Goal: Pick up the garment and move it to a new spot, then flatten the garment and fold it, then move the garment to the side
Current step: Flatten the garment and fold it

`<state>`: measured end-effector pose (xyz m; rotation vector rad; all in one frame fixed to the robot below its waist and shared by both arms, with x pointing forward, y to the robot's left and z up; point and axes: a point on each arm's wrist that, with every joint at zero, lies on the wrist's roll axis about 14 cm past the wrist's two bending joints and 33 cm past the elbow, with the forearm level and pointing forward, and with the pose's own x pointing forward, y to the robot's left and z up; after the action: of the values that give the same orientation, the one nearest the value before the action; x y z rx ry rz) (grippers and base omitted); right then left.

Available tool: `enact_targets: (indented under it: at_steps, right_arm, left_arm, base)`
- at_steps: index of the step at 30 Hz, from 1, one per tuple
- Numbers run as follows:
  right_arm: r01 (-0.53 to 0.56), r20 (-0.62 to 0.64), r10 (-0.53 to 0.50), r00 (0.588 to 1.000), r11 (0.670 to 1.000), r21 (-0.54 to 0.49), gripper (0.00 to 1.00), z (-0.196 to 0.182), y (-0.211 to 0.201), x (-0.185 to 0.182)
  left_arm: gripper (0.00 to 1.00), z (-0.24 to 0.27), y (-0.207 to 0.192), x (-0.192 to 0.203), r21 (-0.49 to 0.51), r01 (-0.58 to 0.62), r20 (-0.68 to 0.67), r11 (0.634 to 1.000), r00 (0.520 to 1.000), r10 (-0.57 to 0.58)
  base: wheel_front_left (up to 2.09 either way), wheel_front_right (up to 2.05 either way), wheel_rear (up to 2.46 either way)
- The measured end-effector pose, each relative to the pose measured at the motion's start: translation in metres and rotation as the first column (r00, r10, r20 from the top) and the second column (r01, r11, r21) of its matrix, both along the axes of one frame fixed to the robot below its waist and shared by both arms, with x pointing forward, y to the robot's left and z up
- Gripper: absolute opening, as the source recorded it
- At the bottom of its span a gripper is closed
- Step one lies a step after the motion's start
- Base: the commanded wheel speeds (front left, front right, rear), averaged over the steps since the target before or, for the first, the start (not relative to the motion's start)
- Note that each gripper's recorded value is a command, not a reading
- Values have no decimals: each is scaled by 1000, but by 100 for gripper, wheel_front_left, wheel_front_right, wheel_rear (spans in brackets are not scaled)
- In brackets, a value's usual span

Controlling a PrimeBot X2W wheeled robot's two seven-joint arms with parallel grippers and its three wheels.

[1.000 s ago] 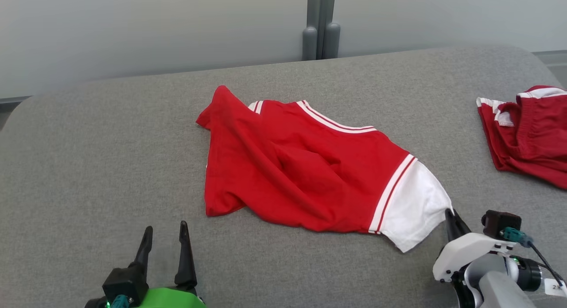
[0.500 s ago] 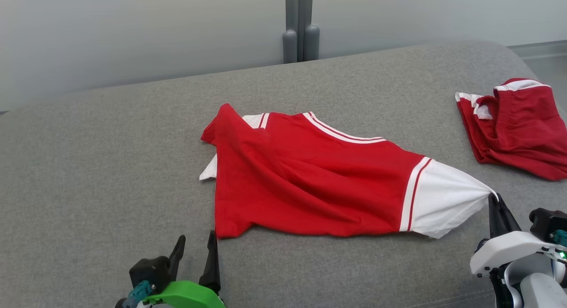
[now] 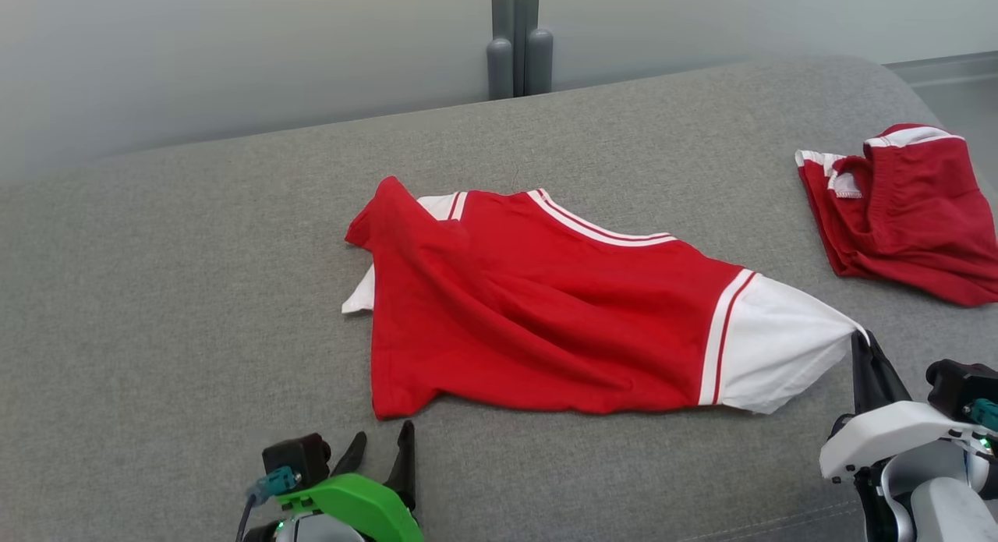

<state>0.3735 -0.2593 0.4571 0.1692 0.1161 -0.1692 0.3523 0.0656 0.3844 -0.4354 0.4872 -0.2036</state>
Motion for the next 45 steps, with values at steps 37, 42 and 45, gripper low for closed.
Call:
enact_targets:
  at_steps: [37, 42, 45]
  right_arm:
    - [-31, 284, 2, 959, 995, 98, 0, 79, 6, 10]
    - [-69, 446, 0, 895, 988, 139, 0, 134, 6, 5]
    - [-94, 525, 0, 851, 984, 153, 0, 163, 5, -4]
  left_arm:
    - [0, 76, -3, 71, -358, -92, 166, 929, 973, 160]
    - [0, 138, 10, 74, -466, -65, 310, 883, 922, 232]
    - [0, 173, 19, 68, -502, -37, 383, 864, 886, 260]
  base:
    - [0, 0, 0]
    - [0, 0, 0]
    - [0, 0, 0]
